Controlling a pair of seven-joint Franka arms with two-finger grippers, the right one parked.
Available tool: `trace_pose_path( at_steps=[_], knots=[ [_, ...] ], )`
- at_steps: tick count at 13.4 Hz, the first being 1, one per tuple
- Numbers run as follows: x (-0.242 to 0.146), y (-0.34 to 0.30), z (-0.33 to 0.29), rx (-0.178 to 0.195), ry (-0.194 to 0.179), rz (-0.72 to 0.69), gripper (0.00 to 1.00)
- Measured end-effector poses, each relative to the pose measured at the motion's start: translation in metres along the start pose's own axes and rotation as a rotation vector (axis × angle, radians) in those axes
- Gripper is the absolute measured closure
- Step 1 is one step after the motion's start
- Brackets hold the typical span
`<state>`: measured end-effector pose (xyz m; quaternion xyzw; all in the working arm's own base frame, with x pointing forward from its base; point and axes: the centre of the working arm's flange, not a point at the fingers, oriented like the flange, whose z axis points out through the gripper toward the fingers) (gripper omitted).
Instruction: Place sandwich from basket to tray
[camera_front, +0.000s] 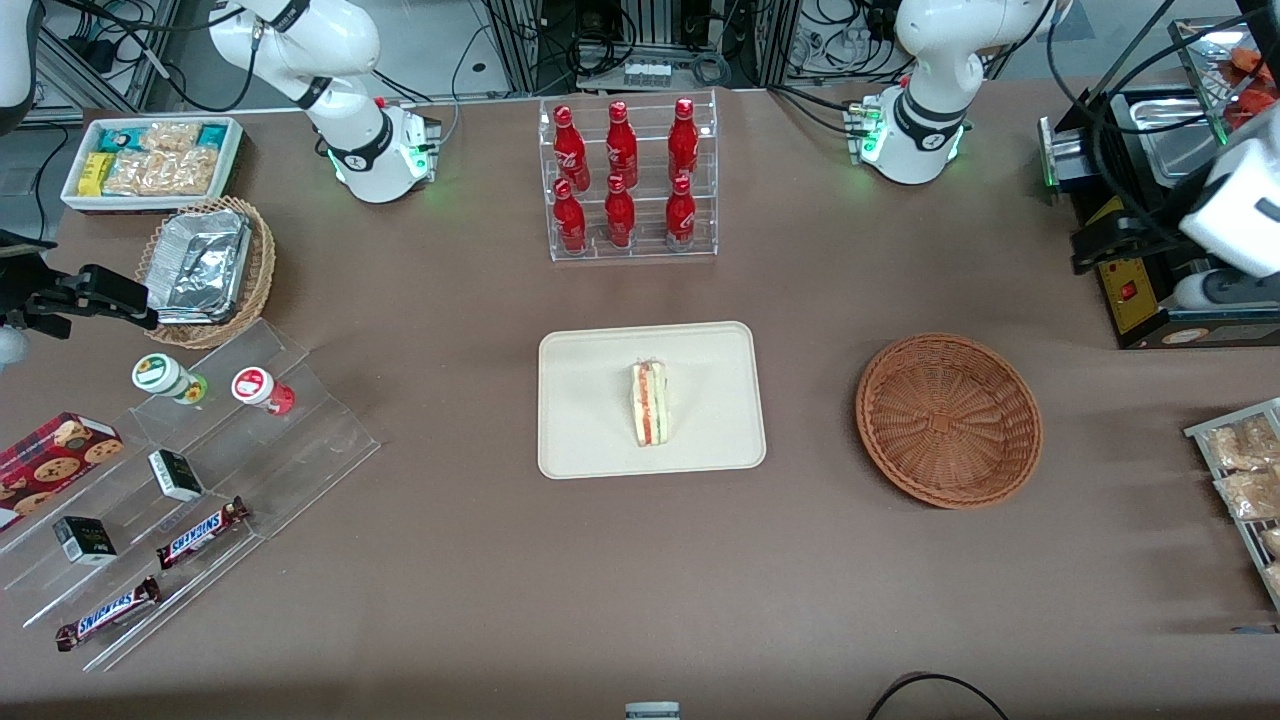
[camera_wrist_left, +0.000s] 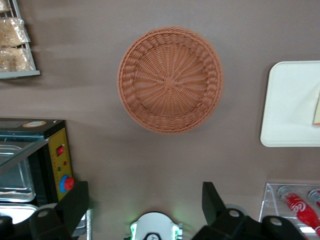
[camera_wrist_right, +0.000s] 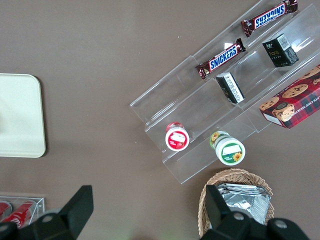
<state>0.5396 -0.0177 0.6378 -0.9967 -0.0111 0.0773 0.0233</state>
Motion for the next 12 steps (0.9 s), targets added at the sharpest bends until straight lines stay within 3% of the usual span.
trace_pose_path(
  at_steps=[4, 12],
  knots=[
    [-0.014, -0.023, 0.006, -0.017, -0.011, -0.017, 0.00],
    [-0.011, 0.010, -0.007, -0.020, 0.129, 0.037, 0.00]
  ],
)
